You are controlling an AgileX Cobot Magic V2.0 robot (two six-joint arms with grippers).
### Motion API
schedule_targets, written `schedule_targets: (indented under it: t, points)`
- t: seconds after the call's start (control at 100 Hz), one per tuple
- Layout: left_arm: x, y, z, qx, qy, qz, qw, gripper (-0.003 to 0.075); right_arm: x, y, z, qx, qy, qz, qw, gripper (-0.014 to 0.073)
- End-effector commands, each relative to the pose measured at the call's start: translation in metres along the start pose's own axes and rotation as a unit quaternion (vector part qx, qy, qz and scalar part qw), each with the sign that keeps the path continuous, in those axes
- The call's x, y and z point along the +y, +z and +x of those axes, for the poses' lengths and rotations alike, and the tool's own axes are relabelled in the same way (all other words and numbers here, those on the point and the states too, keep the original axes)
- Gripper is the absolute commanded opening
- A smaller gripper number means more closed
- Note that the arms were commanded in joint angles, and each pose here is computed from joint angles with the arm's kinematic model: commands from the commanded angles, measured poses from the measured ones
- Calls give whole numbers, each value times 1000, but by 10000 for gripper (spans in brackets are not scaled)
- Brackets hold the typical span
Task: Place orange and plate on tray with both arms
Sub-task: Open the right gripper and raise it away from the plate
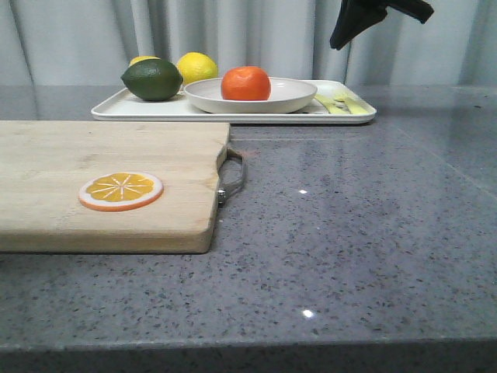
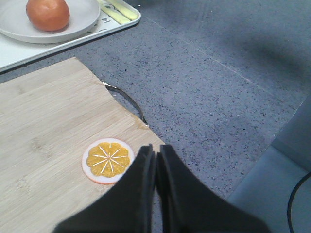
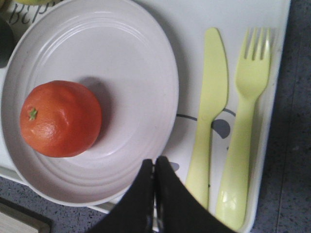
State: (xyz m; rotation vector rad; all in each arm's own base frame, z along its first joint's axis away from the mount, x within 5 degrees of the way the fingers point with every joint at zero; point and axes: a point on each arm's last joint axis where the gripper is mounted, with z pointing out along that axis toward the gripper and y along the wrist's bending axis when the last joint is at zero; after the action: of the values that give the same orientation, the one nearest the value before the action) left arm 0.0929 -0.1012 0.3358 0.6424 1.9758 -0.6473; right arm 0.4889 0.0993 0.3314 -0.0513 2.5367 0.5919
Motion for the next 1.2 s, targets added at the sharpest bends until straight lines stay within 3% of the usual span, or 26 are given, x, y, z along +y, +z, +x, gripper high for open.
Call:
schedule_targets:
  t: [0.0,0.28,0.66,0.9,1.19]
  points:
    - [-4,-5,-14,-52,-2,13,999,-19,22,-60,-1,-18,-30,-11,999,-60]
    - [-4,-5,-14,-52,-2,13,999,-19,51,-123,7,-69,-67,-2,995,-60]
    - [-4,-5,-14,-52,-2,13,999,-19,67,-171,56,-75,-103,10,992,-60]
    - [-4,-5,-14,-52,-2,13,999,-19,60,-178,96,-111,-99,11,989,-60]
    - [-3,-3,-9,-45,-2,12,999,-19,43,-191,155,-197,-117,24,973,-60]
